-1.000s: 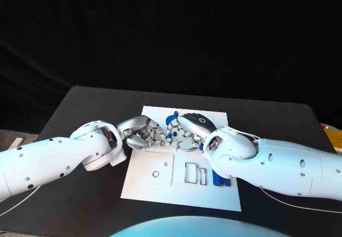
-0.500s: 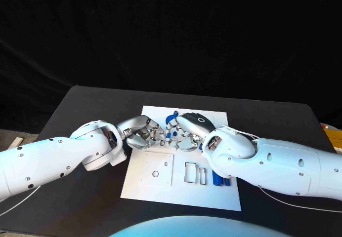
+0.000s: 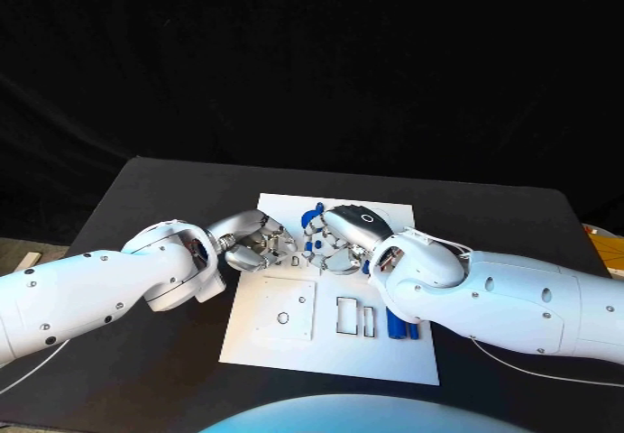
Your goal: Assemble the parts on the task board
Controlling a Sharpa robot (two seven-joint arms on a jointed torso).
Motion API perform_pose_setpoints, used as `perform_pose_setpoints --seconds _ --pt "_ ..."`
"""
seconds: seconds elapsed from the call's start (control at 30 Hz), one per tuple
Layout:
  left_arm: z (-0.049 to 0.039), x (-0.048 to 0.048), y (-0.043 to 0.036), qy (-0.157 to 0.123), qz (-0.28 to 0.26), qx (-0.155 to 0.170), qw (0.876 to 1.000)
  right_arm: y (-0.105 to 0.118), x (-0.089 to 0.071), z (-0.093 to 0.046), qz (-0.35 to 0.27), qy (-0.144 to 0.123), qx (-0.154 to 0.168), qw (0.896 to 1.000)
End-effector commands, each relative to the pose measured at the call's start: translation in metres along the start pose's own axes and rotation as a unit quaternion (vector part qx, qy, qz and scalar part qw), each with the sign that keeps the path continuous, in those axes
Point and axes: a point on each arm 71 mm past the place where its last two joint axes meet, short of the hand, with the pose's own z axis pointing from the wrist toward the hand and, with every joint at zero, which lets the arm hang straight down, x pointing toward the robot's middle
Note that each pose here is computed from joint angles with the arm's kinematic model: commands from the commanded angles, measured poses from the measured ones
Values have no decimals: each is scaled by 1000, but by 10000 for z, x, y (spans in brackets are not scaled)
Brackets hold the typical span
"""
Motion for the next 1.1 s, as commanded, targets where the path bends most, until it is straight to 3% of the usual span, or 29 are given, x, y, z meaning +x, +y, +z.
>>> perform_pose_setpoints --seconds 0.03,0.23,0.37,0.63,0.9,1.1 --pt "-26 -58 66 -15 -19 -12 1000 5 18 23 -8 6 -5 1000" --pt "-86 -196 178 -44 -41 -29 998 -34 64 97 -20 14 -1 1000" --pt "-117 -280 201 -62 -53 -33 996 -63 102 138 -34 27 4 999" --pt "-144 -370 179 -84 -70 -30 994 -39 174 197 -63 52 8 997" --pt "-174 -468 141 -150 -136 -15 979 1 244 229 -84 72 16 994" --pt "-185 -494 133 -175 -176 -10 969 15 277 236 -88 77 17 993"
